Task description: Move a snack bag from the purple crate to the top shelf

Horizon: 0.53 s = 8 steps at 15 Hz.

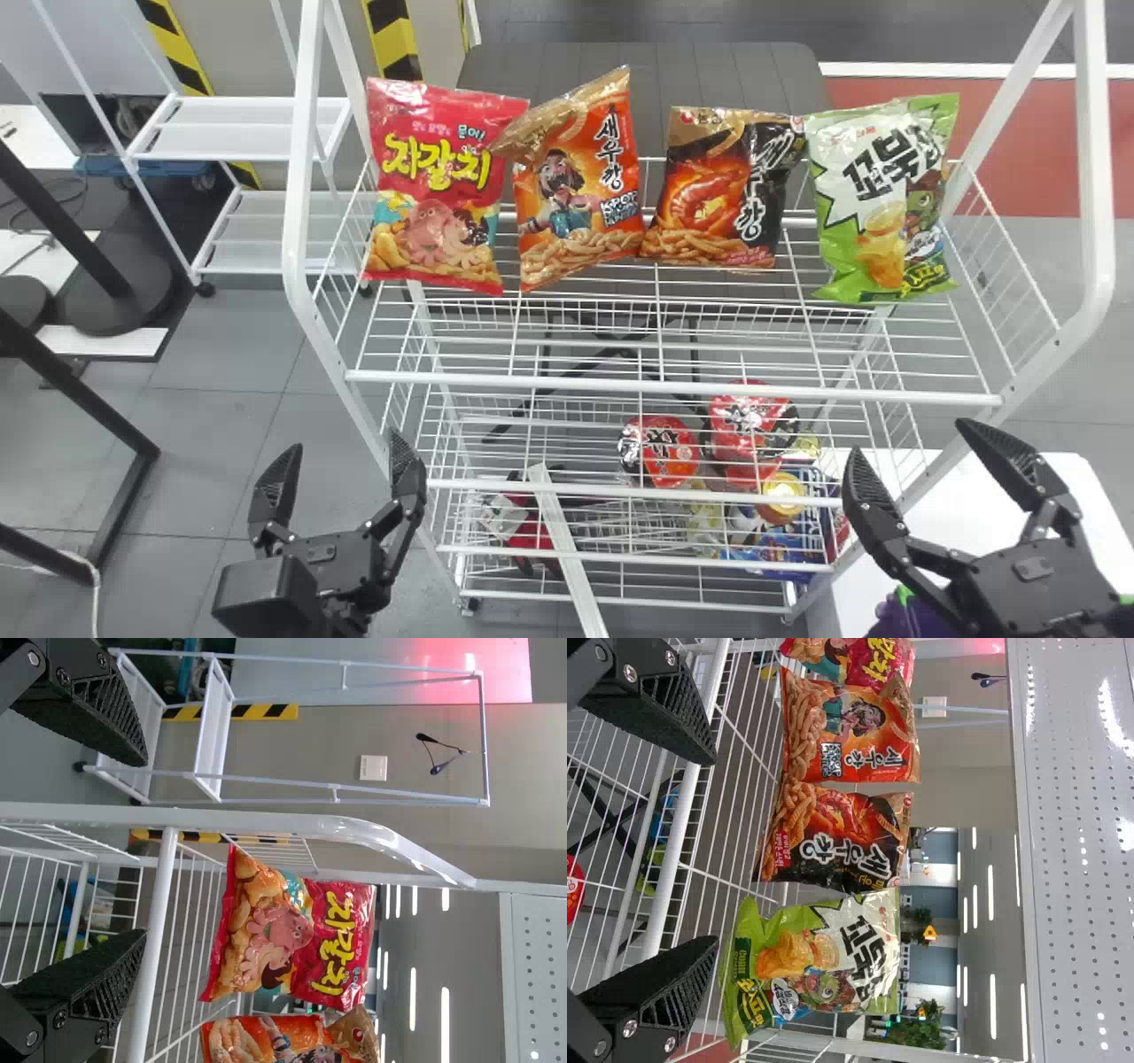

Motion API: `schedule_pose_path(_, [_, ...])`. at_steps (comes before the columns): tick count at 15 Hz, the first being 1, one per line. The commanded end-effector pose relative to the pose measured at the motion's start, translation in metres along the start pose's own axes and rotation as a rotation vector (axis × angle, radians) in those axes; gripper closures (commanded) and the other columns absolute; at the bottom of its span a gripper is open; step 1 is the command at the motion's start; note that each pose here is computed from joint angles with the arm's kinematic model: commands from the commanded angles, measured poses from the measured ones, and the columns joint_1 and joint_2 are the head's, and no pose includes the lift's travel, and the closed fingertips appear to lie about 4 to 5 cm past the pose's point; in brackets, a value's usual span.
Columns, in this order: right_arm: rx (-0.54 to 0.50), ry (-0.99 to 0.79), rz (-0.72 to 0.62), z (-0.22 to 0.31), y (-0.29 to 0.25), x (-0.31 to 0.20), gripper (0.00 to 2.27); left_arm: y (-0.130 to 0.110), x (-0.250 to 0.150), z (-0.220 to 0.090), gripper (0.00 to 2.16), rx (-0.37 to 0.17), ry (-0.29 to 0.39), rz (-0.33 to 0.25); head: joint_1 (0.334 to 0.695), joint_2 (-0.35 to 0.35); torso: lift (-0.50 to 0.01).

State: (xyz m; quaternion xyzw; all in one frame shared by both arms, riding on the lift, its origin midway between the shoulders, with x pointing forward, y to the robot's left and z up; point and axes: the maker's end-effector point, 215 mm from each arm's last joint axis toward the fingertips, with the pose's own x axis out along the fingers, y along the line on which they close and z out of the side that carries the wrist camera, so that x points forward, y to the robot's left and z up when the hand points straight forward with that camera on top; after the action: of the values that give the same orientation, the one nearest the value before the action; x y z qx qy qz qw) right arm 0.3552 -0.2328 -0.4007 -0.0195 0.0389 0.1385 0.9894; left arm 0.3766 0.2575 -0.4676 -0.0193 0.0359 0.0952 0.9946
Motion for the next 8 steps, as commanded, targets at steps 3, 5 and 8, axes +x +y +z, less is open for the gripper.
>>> schedule_pose_path(3, [0.005, 0.002, -0.002, -0.0020, 0.0000, 0.0000, 0.11, 0.0001, -0.0008, -0.0025, 0.15, 0.000, 0.005, 0.001, 0.695, 0.039, 0.000])
schedule_pose_path(5, [0.005, 0.000, -0.001, -0.0018, 0.0002, -0.0002, 0.11, 0.0004, -0.0012, -0.0040, 0.15, 0.001, 0.008, 0.001, 0.695, 0.039, 0.000])
schedule_pose_path(8, [0.014, -0.004, 0.007, -0.0009, 0.0012, -0.0005, 0.11, 0.0002, -0.0005, -0.0043, 0.15, 0.002, 0.009, 0.001, 0.695, 0.039, 0.000])
